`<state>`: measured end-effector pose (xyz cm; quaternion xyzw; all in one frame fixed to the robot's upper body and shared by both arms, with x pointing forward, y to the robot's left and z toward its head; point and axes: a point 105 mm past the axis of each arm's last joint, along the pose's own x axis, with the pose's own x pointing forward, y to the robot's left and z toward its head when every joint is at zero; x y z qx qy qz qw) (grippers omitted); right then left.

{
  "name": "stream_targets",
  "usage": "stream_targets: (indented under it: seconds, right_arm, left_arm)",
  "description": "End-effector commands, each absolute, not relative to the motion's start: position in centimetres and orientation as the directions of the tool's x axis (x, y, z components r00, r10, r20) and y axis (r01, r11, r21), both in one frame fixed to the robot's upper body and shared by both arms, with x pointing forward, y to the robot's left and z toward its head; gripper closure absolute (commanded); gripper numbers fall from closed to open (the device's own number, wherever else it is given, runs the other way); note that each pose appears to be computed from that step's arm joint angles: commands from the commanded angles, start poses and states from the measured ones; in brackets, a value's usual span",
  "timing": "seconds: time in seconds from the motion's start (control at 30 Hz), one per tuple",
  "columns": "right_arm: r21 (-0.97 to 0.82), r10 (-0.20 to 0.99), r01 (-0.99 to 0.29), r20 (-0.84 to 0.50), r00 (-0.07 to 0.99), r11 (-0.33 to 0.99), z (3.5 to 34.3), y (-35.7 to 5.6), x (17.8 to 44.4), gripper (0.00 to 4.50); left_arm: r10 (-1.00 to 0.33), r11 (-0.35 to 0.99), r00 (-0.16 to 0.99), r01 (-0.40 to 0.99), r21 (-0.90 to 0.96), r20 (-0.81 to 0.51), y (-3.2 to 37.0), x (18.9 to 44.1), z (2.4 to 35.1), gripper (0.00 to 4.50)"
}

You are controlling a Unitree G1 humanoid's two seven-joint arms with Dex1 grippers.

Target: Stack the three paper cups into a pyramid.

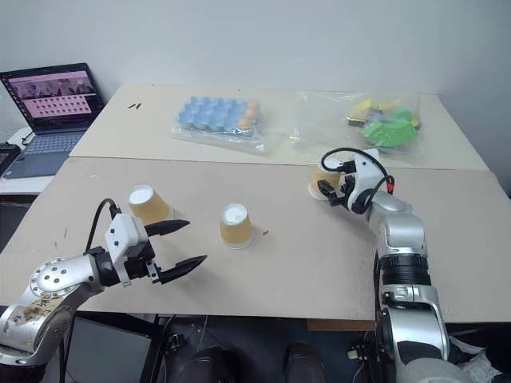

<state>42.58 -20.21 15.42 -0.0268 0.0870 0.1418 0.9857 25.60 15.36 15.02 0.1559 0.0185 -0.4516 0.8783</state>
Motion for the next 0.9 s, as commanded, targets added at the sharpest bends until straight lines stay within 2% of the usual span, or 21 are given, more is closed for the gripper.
stream_targets:
  seconds: [0.03, 0.23, 0.77, 0.8, 0.9]
  right_arm:
    - [-0.058, 0.252, -0.258, -0.093, 0.963, 0.964, 17.8, -20.1, 43.6, 0.07]
    - [-0.079, 0.194, -0.200, -0.083, 0.978, 0.977, 17.8, -20.4, 45.0, 0.07]
    - [-0.009, 0.167, -0.167, -0.033, 0.985, 0.986, 18.8, -20.2, 46.7, 0.07]
    - [-0.009, 0.169, -0.170, -0.030, 0.985, 0.985, 18.8, -20.1, 46.7, 0.59]
    - [-0.009, 0.184, -0.184, -0.021, 0.983, 0.983, 19.0, -20.0, 46.7, 1.47]
  left_arm:
    - [-0.790, 0.541, 0.595, 0.790, 0.287, -0.149, 15.3, 25.4, 15.9, 0.00]
    - [-0.784, 0.548, 0.602, 0.785, 0.289, -0.148, 15.3, 25.4, 15.9, 0.00]
    - [-0.778, 0.554, 0.608, 0.783, 0.285, -0.158, 15.6, 25.3, 15.7, 0.00]
    - [-0.777, 0.554, 0.609, 0.782, 0.286, -0.160, 15.6, 25.3, 15.7, 0.00]
    - [-0.775, 0.555, 0.610, 0.781, 0.286, -0.161, 15.6, 25.3, 15.7, 0.00]
